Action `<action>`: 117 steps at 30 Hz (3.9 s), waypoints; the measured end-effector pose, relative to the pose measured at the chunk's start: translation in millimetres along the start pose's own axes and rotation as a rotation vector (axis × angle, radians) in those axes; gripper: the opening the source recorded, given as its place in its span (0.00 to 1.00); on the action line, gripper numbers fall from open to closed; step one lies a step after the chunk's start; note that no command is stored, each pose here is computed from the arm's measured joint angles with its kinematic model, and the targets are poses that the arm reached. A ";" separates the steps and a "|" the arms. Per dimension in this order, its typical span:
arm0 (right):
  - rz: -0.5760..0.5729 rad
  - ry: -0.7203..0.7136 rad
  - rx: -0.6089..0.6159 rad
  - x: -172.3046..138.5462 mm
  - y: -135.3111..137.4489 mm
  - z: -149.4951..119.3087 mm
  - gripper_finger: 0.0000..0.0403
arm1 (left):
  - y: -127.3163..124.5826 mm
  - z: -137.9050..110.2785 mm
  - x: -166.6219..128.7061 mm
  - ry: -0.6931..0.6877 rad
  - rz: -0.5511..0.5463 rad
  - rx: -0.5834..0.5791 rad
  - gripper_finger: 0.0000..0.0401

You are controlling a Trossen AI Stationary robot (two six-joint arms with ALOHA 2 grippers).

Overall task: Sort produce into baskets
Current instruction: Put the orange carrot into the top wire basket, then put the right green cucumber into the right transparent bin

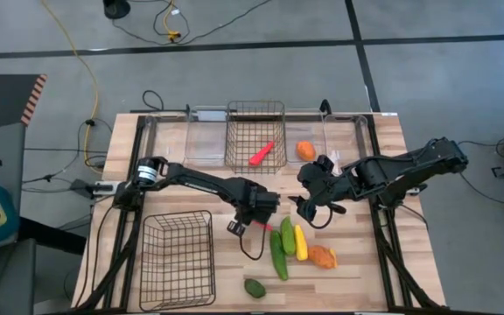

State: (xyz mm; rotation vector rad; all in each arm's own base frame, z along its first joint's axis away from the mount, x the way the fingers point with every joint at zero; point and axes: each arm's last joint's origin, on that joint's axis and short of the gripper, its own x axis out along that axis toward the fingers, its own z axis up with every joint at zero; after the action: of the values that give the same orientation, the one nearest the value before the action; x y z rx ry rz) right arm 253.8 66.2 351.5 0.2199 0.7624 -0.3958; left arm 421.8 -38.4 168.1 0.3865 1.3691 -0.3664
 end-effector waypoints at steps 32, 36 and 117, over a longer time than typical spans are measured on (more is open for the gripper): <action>0.001 -0.001 0.001 0.1 0.2 0.1 0.93 | 132.2 -106.2 -187.6 -0.234 0.366 -0.379 0.27; 0.000 -0.001 0.001 0.1 0.2 0.1 0.93 | 157.2 -121.2 -167.5 -0.189 0.338 -0.480 0.27; -0.206 0.654 0.425 182.3 64.0 -85.5 0.76 | -18.4 -174.7 -179.7 -0.757 0.174 -0.567 0.58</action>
State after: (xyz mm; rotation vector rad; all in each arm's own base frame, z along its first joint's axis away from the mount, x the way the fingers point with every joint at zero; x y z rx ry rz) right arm 346.8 103.8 165.6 0.6947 1.3458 -0.6957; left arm 232.1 32.6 316.8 -0.1115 0.6404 0.0408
